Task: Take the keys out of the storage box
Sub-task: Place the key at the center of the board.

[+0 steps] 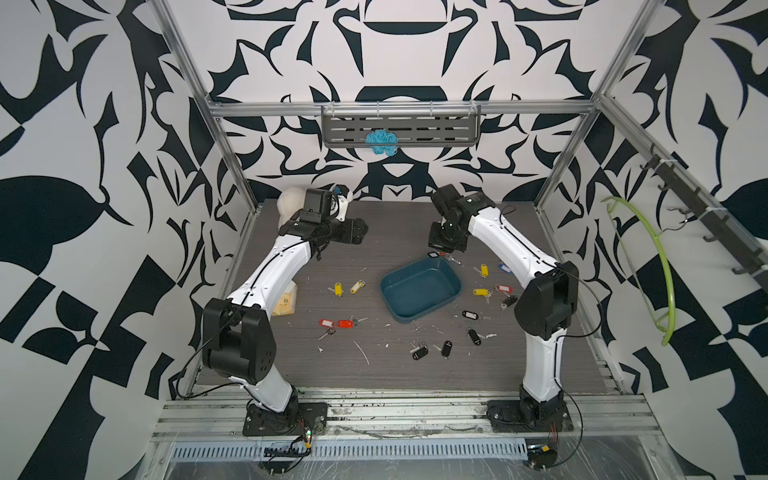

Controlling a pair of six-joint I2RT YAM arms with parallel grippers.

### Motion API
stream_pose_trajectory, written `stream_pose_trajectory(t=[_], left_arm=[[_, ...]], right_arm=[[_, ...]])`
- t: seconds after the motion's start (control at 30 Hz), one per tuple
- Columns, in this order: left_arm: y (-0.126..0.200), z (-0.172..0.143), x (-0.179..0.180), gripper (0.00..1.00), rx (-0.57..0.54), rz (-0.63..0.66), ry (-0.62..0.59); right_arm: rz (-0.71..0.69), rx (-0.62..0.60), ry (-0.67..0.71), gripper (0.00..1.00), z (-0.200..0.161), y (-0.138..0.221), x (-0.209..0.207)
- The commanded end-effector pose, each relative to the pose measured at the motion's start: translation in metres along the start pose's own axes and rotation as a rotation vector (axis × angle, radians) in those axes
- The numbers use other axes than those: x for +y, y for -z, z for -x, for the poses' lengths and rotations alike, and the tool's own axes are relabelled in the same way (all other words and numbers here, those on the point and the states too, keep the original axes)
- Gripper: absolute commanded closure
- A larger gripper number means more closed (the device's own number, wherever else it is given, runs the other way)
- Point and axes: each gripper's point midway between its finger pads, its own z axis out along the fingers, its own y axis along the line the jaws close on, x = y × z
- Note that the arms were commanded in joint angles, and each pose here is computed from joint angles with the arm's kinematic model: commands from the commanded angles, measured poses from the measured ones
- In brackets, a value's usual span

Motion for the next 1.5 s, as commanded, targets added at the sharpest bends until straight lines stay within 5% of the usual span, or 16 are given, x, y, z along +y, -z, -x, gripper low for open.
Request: stream_pose_trajectory(t=[0.0, 0.17, 0.6, 1.43, 1.47], left_arm=[[0.007, 0.004, -0.004, 0.16, -0.022, -0.007, 0.004], [0.006, 0.007, -0.004, 0.16, -0.029, -0.005, 0.018], [0.002, 0.007, 0.002, 0.16, -0.021, 0.02, 0.075], [0.015, 0.014, 0.029, 0.16, -0.15, 0.148, 0.203], [0.016, 0.014, 0.03, 0.16, -0.158, 0.151, 0.21]], right_arm=[[0.057, -0.008, 0.023, 1.0, 0.012, 0.018, 0.019], [0.083, -0.052, 0.005, 1.0, 0.049, 0.014, 0.021], [0.081, -0.107, -0.217, 1.0, 0.132, -0.032, -0.073], [0.033, -0.005, -0.35, 1.0, 0.094, -0.114, -0.169], [0.032, -0.005, -0.349, 0.93, 0.093, -0.113, -0.172]])
